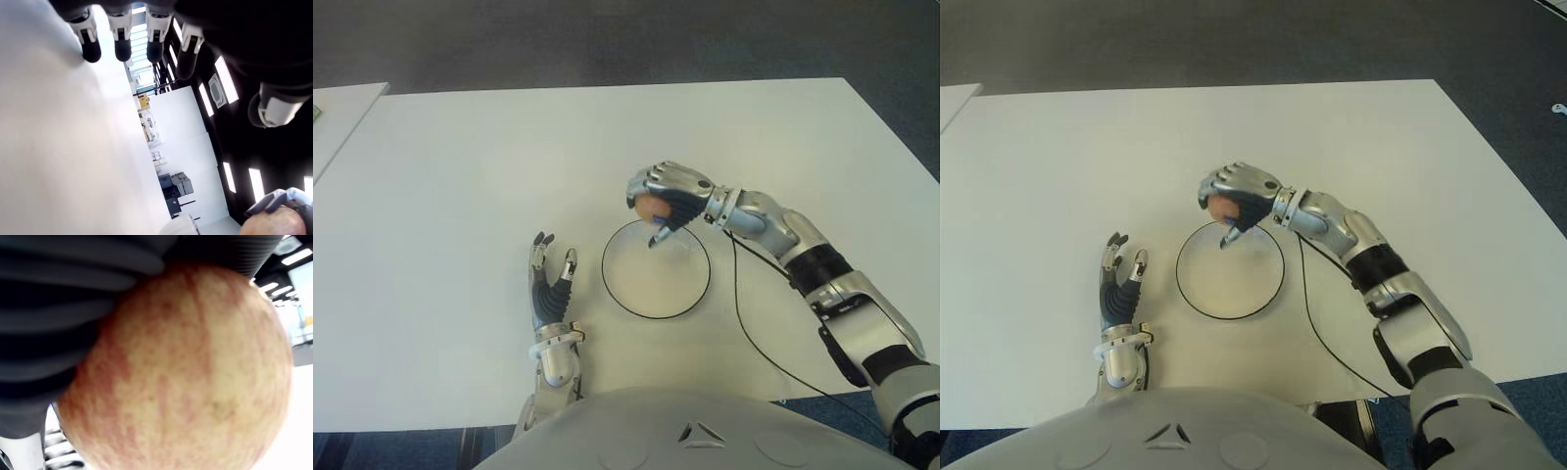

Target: Put the apples into the plate.

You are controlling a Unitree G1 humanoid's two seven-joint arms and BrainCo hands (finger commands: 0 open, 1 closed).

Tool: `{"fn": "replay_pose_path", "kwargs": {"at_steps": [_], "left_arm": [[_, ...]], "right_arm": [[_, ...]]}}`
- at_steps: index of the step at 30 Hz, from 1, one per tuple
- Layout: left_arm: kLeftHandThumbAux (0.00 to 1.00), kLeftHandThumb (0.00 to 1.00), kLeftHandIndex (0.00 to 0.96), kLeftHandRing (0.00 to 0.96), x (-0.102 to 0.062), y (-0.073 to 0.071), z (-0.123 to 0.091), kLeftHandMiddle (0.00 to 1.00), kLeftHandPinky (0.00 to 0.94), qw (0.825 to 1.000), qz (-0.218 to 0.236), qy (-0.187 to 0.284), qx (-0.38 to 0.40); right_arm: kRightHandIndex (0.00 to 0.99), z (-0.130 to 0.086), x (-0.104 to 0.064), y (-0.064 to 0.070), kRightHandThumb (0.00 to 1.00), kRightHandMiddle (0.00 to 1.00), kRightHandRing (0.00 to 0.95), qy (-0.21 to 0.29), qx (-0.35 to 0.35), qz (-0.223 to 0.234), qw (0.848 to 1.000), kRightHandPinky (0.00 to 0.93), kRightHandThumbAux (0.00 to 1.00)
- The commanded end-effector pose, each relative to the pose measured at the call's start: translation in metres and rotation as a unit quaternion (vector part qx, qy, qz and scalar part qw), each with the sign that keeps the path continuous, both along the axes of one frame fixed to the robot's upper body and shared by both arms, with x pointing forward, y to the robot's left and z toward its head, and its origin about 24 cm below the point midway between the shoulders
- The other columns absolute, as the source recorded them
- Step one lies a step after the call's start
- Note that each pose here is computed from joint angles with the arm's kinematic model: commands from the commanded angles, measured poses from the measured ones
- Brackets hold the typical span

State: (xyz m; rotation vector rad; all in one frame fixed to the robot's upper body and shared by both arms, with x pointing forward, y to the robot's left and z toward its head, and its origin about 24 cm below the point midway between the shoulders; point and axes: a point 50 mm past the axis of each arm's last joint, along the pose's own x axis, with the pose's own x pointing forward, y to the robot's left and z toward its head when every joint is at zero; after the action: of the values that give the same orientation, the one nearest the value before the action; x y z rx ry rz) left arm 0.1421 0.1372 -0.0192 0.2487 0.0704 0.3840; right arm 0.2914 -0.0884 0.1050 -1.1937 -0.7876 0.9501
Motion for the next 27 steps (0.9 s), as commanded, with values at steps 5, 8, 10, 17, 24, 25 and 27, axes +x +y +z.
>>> {"fn": "replay_pose_path", "kwargs": {"at_steps": [5, 8, 10, 17, 24, 25, 27], "left_arm": [[0.392, 0.0, 0.143, 0.006, -0.001, -0.011, -0.003, 0.054, 0.0, 0.999, 0.004, 0.014, -0.049], [0.396, 0.0, 0.141, 0.006, 0.0, -0.01, -0.003, 0.054, 0.0, 0.999, 0.005, 0.014, -0.052], [0.394, 0.0, 0.142, 0.004, 0.0, -0.011, -0.003, 0.054, 0.0, 0.998, 0.005, 0.014, -0.053], [0.382, 0.0, 0.143, 0.001, 0.002, -0.012, -0.004, 0.053, 0.0, 0.999, 0.004, 0.01, -0.046], [0.374, 0.0, 0.144, 0.0, 0.002, -0.012, -0.002, 0.054, 0.0, 0.999, 0.003, 0.002, -0.04], [0.372, 0.0, 0.143, 0.0, 0.001, -0.011, -0.002, 0.053, 0.0, 0.999, 0.002, 0.0, -0.039], [0.37, 0.0, 0.143, 0.0, 0.001, -0.011, -0.002, 0.053, 0.0, 0.999, 0.0, -0.002, -0.038]], "right_arm": [[0.441, 0.019, -0.025, -0.007, 0.74, 0.858, 0.833, -0.034, -0.021, 0.075, 0.996, 0.799, 0.708], [0.441, 0.02, -0.028, -0.008, 0.738, 0.859, 0.837, -0.042, -0.034, 0.086, 0.995, 0.806, 0.708], [0.441, 0.02, -0.029, -0.007, 0.737, 0.861, 0.84, -0.05, -0.044, 0.093, 0.993, 0.82, 0.708], [0.442, 0.015, -0.027, -0.009, 0.734, 0.861, 0.844, -0.051, -0.078, 0.093, 0.991, 0.836, 0.707], [0.441, 0.01, -0.026, -0.012, 0.733, 0.858, 0.847, -0.039, -0.085, 0.092, 0.991, 0.822, 0.708], [0.441, 0.009, -0.026, -0.012, 0.732, 0.857, 0.847, -0.039, -0.086, 0.093, 0.991, 0.82, 0.708], [0.441, 0.008, -0.025, -0.013, 0.732, 0.857, 0.848, -0.04, -0.087, 0.094, 0.991, 0.818, 0.708]]}}
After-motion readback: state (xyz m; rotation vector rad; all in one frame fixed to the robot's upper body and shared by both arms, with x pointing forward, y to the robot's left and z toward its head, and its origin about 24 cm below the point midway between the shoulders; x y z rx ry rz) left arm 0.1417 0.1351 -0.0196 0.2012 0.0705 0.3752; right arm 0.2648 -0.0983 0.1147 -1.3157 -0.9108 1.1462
